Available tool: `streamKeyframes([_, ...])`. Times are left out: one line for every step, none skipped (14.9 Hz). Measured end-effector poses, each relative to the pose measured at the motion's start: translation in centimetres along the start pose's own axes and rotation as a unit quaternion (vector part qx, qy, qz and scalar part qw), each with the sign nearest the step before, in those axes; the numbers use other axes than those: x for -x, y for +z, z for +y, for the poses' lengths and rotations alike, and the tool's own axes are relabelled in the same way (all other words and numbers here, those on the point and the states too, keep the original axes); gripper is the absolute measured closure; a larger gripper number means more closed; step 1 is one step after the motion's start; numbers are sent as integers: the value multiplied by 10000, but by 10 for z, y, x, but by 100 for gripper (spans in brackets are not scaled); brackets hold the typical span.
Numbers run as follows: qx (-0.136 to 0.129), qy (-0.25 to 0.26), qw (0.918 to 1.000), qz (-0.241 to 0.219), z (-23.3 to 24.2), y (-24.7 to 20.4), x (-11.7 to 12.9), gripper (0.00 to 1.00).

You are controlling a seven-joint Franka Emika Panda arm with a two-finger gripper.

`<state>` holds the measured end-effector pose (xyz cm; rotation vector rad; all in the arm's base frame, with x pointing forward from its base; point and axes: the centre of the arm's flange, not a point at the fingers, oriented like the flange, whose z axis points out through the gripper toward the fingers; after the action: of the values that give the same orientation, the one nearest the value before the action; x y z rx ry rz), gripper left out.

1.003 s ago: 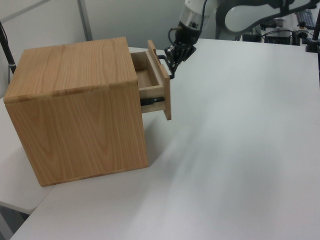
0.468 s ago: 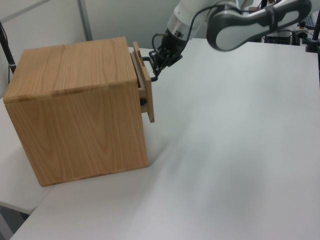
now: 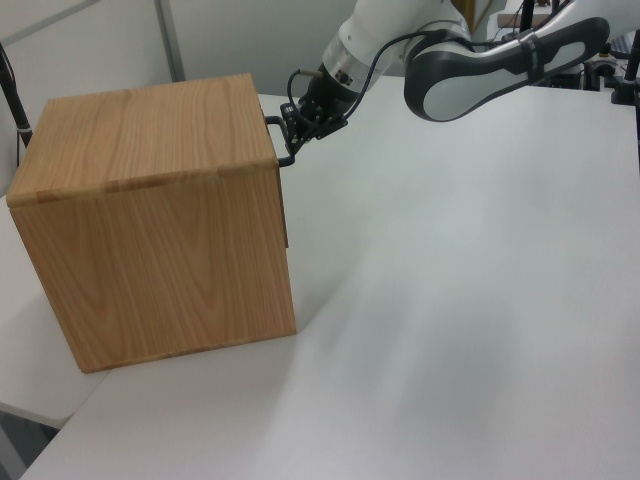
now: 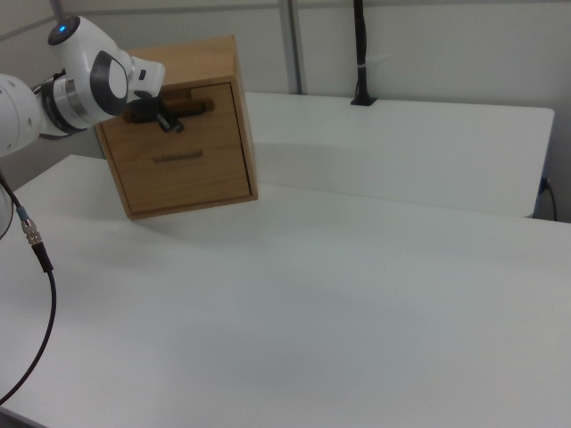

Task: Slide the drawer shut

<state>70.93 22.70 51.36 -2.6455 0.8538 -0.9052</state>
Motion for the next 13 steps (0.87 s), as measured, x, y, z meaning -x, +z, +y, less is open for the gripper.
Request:
streamKeyframes([-4, 58, 10000, 1, 0, 0, 0, 100])
streamKeyframes([-6, 72, 10000, 2, 0, 0, 0, 100])
streamKeyframes([-10, 73, 10000, 5, 0, 0, 0, 100])
streamKeyframes([-22, 76, 10000, 21, 0, -1, -2, 99])
streamKeyframes([-35, 48, 10000, 55, 1, -5, -6, 99])
streamKeyframes([-10, -33, 10000, 75, 5, -8, -11, 98])
streamKeyframes([155, -184, 9997, 37, 13, -11, -16, 98])
streamKeyframes([382, -302, 9988, -52, 22, -13, -20, 93])
streamKeyframes([716, -439, 9962, -235, 33, -16, -23, 84])
streamKeyframes([1075, -574, 9913, -498, 44, -23, -24, 71])
streamKeyframes([1342, -634, 9858, -781, 51, -35, -24, 58])
streamKeyframes([1528, -659, 9807, -1031, 56, -49, -23, 50])
streamKeyframes([1701, -664, 9746, -1293, 62, -69, -23, 40])
